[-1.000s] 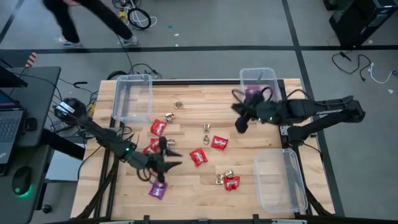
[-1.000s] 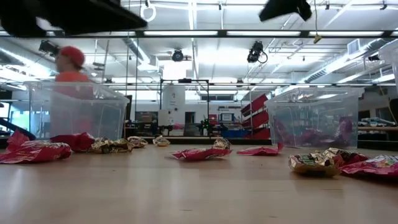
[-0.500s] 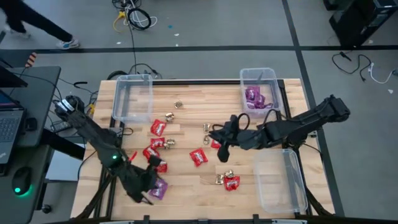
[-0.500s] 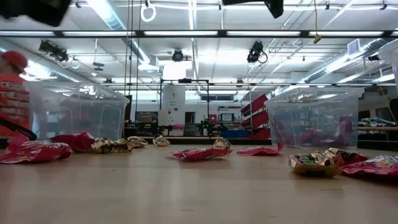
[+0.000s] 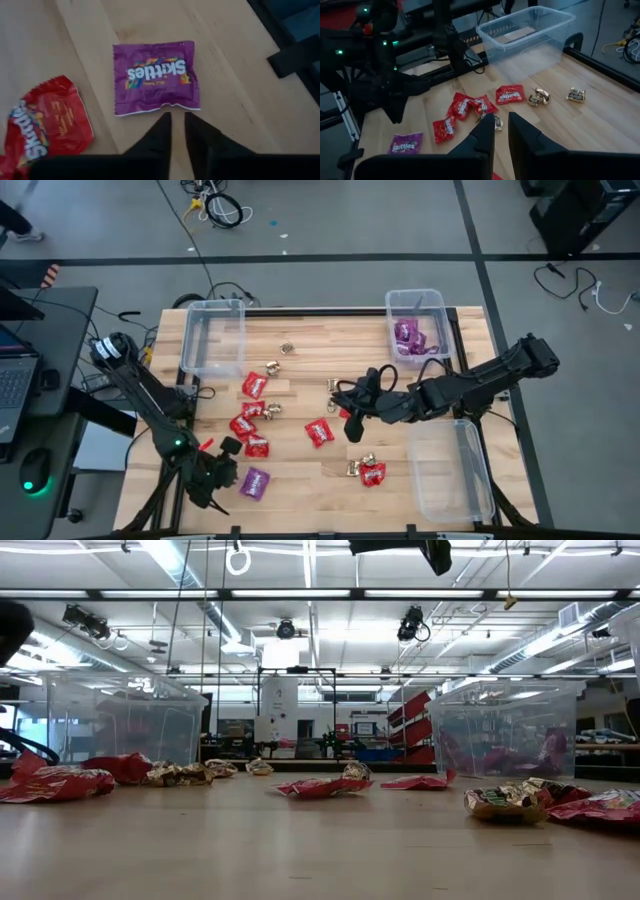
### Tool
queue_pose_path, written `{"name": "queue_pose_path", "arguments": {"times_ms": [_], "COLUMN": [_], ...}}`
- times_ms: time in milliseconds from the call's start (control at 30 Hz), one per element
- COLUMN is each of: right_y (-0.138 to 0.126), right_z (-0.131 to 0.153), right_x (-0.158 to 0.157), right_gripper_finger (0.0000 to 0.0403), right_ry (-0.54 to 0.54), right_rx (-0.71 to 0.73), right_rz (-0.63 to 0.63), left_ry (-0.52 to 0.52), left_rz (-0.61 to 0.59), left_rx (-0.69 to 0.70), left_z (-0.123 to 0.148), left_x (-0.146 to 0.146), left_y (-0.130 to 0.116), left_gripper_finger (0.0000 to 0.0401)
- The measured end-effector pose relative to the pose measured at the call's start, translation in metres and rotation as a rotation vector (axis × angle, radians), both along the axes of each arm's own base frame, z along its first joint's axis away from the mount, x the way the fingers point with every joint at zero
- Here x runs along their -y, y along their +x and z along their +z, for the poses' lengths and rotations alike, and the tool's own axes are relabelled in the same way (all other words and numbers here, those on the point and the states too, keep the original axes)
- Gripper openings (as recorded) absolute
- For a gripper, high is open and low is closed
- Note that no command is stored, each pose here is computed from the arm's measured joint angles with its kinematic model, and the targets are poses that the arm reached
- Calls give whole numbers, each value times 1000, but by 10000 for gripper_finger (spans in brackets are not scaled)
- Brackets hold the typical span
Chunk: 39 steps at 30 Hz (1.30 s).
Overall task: Sort candy
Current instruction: Put the purple candy into the top right transparent bin
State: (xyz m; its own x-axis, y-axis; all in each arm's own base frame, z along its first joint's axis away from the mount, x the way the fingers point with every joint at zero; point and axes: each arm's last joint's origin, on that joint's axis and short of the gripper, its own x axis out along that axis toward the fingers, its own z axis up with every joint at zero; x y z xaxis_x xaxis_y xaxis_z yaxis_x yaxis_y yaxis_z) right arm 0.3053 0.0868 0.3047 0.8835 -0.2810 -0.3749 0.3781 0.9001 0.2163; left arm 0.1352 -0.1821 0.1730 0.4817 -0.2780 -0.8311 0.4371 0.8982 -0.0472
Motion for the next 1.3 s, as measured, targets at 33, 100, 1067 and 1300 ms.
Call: {"name": "queue_pose_path", "arguments": {"times_ms": [33, 100, 1067, 1300], "right_y": [0, 0, 0, 0], "right_z": [0, 0, 0, 0], "right_x": [0, 0, 0, 0], "right_gripper_finger": [41, 41, 41, 41], "right_ry": [-1, -1, -34, -41], "right_rx": [-1, -2, -12, -14], "right_rz": [0, 0, 14, 17], "left_ry": [-5, -21, -35, 0], "left_rz": [-1, 0, 1, 1], "left_rx": [3, 14, 152, 132], "left_z": [-2, -5, -22, -33], "left_x": [-1, -1, -6, -3], "left_y": [0, -1, -1, 1], "left_gripper_finger": [25, 7, 1, 1]}}
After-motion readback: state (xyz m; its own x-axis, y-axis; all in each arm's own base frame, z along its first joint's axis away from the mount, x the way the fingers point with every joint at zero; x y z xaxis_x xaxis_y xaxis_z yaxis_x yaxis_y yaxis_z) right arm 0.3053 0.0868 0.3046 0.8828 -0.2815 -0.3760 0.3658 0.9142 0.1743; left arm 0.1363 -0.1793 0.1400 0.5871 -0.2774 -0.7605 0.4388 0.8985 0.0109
